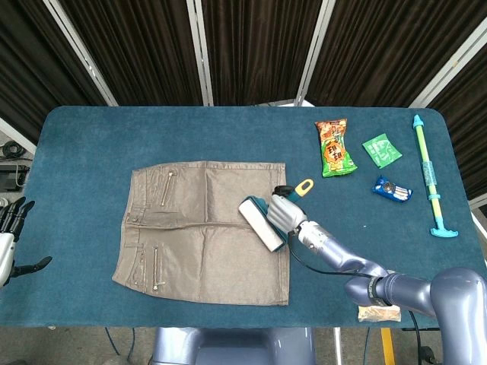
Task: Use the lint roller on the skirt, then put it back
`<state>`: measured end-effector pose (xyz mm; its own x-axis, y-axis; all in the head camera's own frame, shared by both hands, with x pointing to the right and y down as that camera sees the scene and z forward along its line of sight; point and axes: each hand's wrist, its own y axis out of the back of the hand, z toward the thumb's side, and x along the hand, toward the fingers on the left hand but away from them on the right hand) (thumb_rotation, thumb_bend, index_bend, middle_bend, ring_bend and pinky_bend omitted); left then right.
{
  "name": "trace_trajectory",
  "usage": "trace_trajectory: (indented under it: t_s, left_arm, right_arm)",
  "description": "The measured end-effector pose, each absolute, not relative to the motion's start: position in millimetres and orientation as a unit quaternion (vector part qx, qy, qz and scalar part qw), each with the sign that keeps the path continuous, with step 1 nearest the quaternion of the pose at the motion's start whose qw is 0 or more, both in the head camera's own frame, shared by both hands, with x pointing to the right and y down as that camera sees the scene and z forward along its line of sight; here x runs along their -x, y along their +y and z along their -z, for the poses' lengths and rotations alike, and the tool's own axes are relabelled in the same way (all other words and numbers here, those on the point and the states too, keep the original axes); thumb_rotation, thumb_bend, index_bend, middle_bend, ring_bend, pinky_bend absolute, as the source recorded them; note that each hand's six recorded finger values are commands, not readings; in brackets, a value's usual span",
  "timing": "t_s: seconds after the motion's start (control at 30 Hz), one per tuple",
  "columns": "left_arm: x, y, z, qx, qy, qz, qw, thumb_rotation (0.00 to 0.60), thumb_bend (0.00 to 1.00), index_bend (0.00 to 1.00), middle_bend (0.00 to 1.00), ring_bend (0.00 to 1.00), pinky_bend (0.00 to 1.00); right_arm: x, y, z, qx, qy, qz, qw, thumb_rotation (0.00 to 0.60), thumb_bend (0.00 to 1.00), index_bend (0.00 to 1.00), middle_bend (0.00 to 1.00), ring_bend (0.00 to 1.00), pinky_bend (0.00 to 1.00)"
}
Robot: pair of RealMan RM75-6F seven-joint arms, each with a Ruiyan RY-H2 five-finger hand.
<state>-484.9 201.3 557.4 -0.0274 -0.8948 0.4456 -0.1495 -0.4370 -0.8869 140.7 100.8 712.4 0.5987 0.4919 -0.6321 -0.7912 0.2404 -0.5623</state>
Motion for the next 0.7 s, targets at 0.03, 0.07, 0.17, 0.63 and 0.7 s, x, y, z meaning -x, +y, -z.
trace_trajectory:
  t_s: [0.03,0.07,0.17,0.63,0.7]
  left_arm:
    - [485,201,-557,0.619,0.422,0.579,0.322,0.6,0.0,0.0,0.0,0.0,0.0]
    - [485,201,-557,0.619,0.423,0.578,0.322,0.6,0.0,0.0,0.0,0.0,0.0]
    - [485,201,-556,0.619,0.425,0.578,0.321,0.6,0.0,0.0,0.0,0.0,0.0]
    - [489,201,-555,0.617,0.428,0.579,0.316,0.6,0.0,0.0,0.0,0.0,0.0]
    - [489,201,-555,0.617,0.428,0.58,0.316,0.6,0.0,0.0,0.0,0.0,0.0]
  right_arm:
    - [-138,103,-712,0.455,0.164,-0.413,0.772,0.6,0.96,0.52,0.58,0.51,0.52]
    - [-134,107,-711,0.457,0.163,-0.408,0.774,0.6,0.96,0.52,0.58,0.51,0.52]
    - [-125,116,-709,0.458,0.161,-0.393,0.781,0.6,0.96,0.53,0.58,0.51,0.52]
    - [-65,177,-685,0.47,0.164,-0.296,0.815,0.6,0.96,0.53,0.58,0.52,0.52]
    - [-56,187,-681,0.474,0.163,-0.282,0.818,0.6,0.96,0.53,0.58,0.52,0.52]
